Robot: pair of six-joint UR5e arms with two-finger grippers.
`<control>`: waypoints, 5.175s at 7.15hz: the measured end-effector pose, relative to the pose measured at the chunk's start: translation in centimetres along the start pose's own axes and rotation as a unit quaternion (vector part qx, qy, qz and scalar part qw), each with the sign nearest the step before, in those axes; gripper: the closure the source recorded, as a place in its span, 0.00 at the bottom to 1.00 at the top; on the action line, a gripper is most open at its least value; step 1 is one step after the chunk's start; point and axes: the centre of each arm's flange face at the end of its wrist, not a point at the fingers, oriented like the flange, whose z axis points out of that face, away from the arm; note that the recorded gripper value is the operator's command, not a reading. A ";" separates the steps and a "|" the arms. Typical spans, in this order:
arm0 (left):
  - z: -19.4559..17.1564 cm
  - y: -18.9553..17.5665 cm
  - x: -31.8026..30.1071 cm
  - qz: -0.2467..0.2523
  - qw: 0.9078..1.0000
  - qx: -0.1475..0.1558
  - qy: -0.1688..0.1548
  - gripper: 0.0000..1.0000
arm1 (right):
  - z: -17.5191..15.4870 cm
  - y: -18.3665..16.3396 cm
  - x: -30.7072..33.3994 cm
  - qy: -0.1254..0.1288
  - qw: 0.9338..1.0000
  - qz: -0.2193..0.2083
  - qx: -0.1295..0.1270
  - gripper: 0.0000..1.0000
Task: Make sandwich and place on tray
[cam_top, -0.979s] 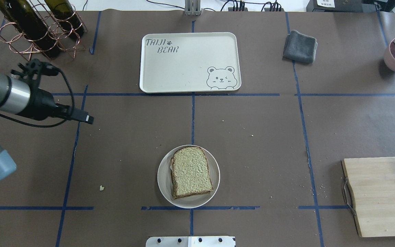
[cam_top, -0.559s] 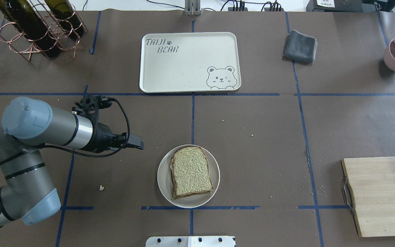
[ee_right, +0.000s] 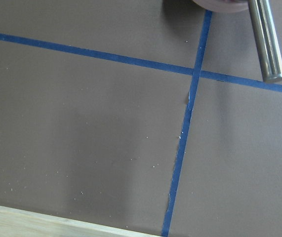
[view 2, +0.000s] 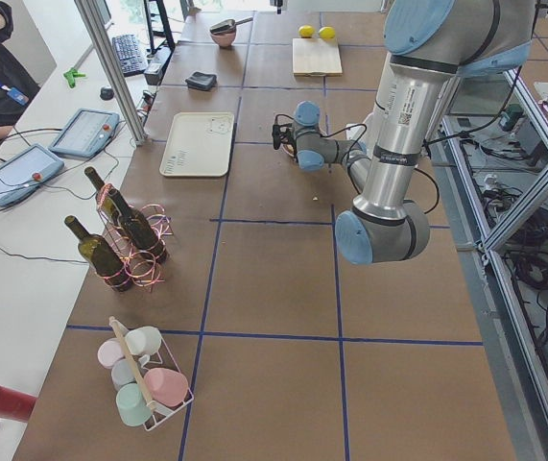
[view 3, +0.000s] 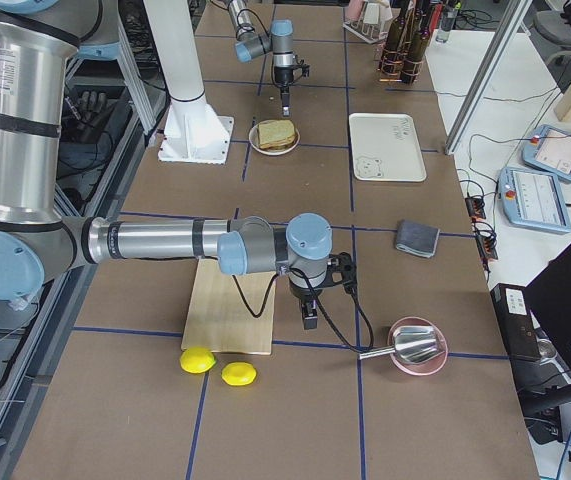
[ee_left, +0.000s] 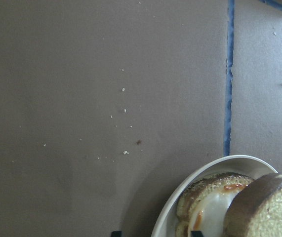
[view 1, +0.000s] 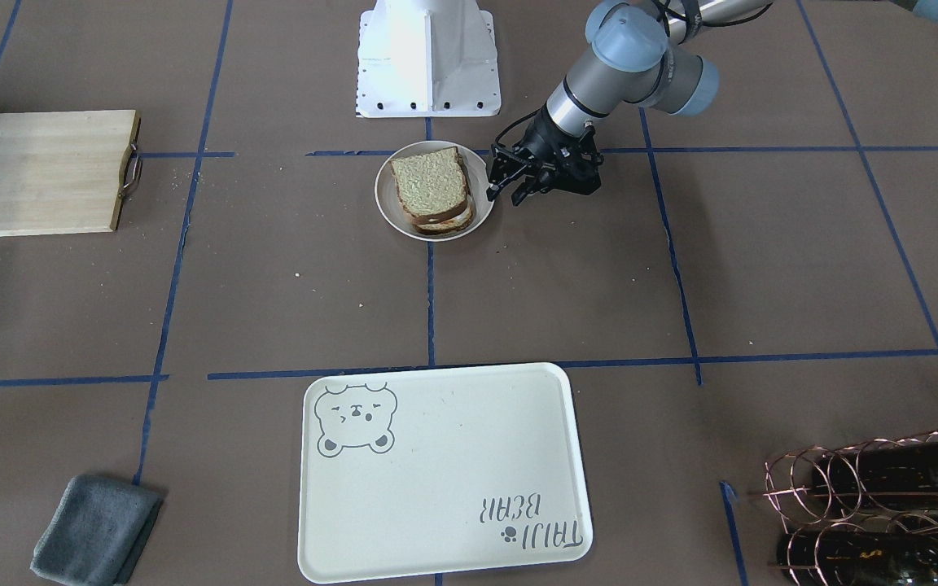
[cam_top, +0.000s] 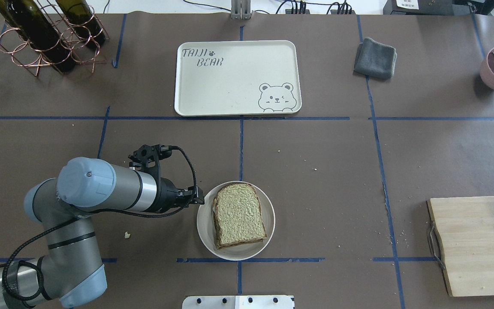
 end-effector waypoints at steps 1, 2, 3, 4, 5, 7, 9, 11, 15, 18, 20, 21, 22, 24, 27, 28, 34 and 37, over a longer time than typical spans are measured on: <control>1.1 0.7 0.2 0.000 1.000 -0.006 -0.003 0.48 | 0.0 0.0 0.0 0.000 1.000 0.000 0.000 0.00; 1.8 1.2 0.3 0.001 1.000 -0.010 -0.005 0.49 | 0.0 0.0 0.0 0.000 1.000 0.000 0.000 0.00; 2.1 1.6 0.3 0.002 1.000 -0.012 -0.006 0.63 | 0.0 0.0 0.0 -0.001 1.000 0.000 0.000 0.00; 2.2 1.7 0.3 0.002 1.000 -0.013 -0.007 0.80 | 0.0 0.0 0.0 -0.001 1.000 0.000 -0.001 0.00; 2.5 2.1 0.3 0.003 1.000 -0.016 -0.008 0.94 | 0.1 0.0 0.0 -0.001 1.000 0.001 -0.001 0.00; 3.0 3.2 0.4 0.007 1.000 -0.025 -0.008 1.00 | 0.1 0.0 0.1 0.000 1.000 0.001 -0.001 0.00; 3.0 3.4 0.5 0.008 1.000 -0.027 -0.008 1.00 | 0.2 0.0 0.1 0.000 1.000 0.002 -0.002 0.00; 2.2 3.4 1.0 0.010 1.000 -0.025 0.000 1.00 | 0.3 0.0 0.2 0.000 1.000 0.002 -0.003 0.00; -2.2 -3.2 2.5 -0.001 1.000 0.009 0.024 1.00 | 0.4 0.3 0.5 0.003 1.000 0.005 -0.005 0.00; -4.4 -14.8 3.8 0.013 0.999 0.041 0.019 1.00 | 0.5 0.7 0.7 0.005 1.000 0.005 -0.007 0.00; -3.3 -23.3 5.0 0.026 0.999 0.047 -0.007 1.00 | 0.0 1.1 1.2 0.009 1.000 0.009 -0.002 0.00; -2.3 -26.9 5.8 0.027 0.998 0.048 -0.022 1.00 | -0.3 1.3 1.6 0.011 1.000 0.012 0.002 0.00; -1.2 -30.0 6.6 0.025 0.998 0.050 -0.033 1.00 | -0.6 1.5 1.8 0.011 1.000 0.014 0.005 0.00; 1.5 -34.6 6.4 0.024 0.997 0.055 -0.045 1.00 | -0.7 1.9 2.2 0.012 1.000 0.017 0.005 0.00; 3.4 -36.9 5.2 0.028 0.997 0.060 -0.050 0.00 | -0.6 2.4 2.3 0.010 1.000 0.020 0.005 0.00; 3.4 -36.9 5.2 0.032 0.996 0.061 -0.049 0.00 | -0.7 2.4 2.2 0.011 1.000 0.020 0.005 0.00; -9.4 -32.2 2.4 0.148 0.984 0.058 -0.086 0.00 | -1.4 1.5 1.8 0.027 0.999 0.007 0.021 0.00; -23.6 -29.6 -5.1 0.234 0.955 0.048 -0.176 0.00 | -1.0 1.8 1.7 0.026 0.999 0.009 0.018 0.00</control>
